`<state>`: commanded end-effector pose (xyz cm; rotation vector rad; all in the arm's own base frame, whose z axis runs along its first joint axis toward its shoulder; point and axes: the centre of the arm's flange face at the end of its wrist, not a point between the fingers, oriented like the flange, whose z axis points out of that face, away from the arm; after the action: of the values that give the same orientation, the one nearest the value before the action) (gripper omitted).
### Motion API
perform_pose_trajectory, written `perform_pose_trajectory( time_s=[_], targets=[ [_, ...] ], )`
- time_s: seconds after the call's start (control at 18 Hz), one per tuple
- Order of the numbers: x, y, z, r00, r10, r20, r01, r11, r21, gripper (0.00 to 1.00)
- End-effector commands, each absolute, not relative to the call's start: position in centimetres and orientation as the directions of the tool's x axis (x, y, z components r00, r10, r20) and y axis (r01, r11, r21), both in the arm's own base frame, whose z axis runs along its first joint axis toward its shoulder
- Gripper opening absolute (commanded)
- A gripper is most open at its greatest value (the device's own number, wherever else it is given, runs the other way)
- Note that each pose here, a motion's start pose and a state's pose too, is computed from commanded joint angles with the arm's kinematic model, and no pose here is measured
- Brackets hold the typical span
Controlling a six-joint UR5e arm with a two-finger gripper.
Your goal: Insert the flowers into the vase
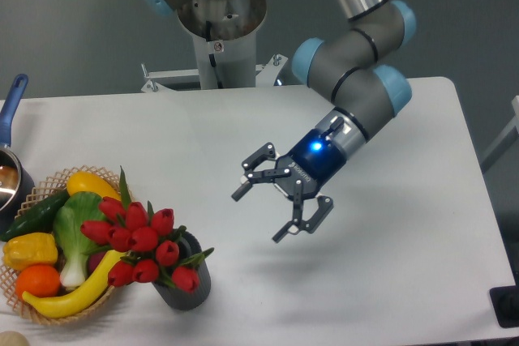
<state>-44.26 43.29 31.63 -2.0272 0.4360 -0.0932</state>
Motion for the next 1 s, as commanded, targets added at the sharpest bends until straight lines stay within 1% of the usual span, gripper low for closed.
perform_pose_trajectory(
  time_s=[0.22,0.39,0.44,0.56,0.61,0.83,1.0],
  targets=[
    [-45.3,41.5,32.5,0.941,-0.309,-0.135,-0.266,-0.434,-0.861,1.0],
    [-46.8,38.8,33.3,0.954,-0.26,-0.151,-0.258,-0.448,-0.856,1.0],
    [-47.4,38.2,33.5,0.956,-0.247,-0.159,-0.261,-0.469,-0.844,1.0],
    [-48.5,37.0,33.2,0.959,-0.222,-0.175,-0.271,-0.55,-0.79,1.0],
    [-49.3,36.2,32.9,0.961,-0.206,-0.186,-0.275,-0.608,-0.745,1.0],
    [-50.8,33.9,31.7,0.968,-0.165,-0.191,-0.251,-0.723,-0.644,1.0],
    [-51.4,32.4,30.4,0.969,-0.149,-0.197,-0.231,-0.831,-0.506,1.0]
  ],
)
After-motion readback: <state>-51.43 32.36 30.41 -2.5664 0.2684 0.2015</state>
